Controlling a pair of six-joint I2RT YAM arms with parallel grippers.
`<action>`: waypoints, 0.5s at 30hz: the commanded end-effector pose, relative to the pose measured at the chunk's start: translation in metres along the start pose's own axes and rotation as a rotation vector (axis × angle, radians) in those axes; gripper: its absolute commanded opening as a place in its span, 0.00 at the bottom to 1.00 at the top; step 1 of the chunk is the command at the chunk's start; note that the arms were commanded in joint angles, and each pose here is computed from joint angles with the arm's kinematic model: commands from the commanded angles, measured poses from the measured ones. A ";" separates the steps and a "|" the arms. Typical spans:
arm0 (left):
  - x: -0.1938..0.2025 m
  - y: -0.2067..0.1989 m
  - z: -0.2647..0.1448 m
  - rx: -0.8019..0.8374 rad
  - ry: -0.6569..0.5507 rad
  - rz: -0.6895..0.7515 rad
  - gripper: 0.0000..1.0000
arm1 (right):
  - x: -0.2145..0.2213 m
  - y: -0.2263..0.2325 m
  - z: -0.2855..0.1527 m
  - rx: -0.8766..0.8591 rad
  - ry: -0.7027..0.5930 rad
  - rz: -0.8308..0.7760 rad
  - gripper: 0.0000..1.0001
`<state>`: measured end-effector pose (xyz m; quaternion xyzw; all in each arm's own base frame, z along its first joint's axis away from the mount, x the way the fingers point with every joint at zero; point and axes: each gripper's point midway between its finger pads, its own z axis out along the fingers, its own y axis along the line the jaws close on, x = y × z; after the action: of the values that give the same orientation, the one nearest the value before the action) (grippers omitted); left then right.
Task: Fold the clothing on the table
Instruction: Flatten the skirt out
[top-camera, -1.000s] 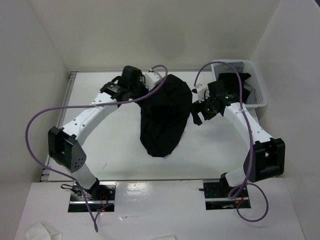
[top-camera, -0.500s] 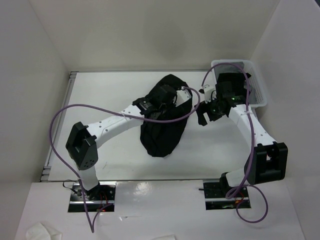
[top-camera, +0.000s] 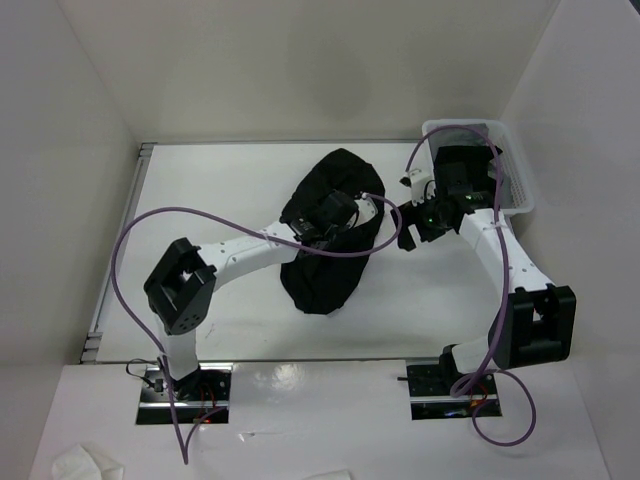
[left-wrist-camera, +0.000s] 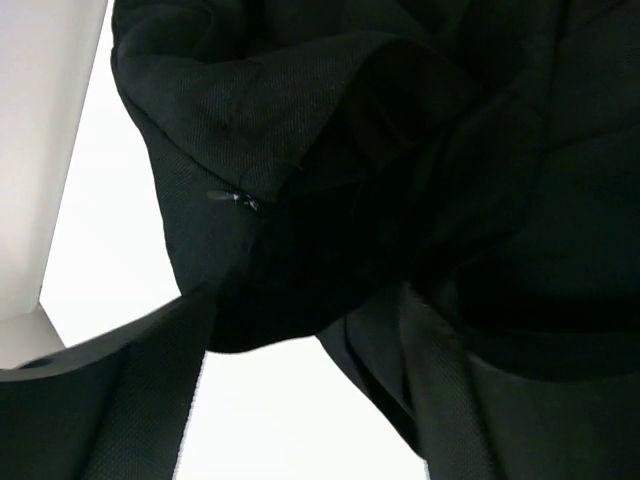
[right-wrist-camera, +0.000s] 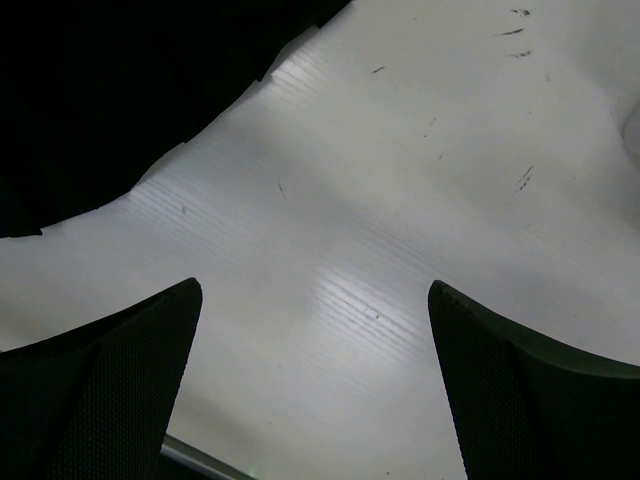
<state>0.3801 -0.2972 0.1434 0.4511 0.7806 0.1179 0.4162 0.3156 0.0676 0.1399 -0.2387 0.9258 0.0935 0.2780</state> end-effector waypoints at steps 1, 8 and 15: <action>-0.014 0.010 0.008 -0.078 -0.048 -0.006 0.77 | -0.006 0.001 -0.009 0.000 -0.049 0.012 0.98; -0.030 0.015 0.021 -0.096 -0.070 -0.027 0.49 | -0.007 -0.002 -0.013 -0.003 -0.064 0.025 0.98; -0.058 0.071 0.013 -0.149 -0.093 -0.147 0.12 | -0.008 0.010 -0.010 -0.079 -0.068 0.020 0.98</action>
<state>0.4212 -0.3119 0.1519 0.4260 0.7781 0.1357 0.4412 0.3151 0.0679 0.1458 -0.2320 0.9222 0.1138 0.2877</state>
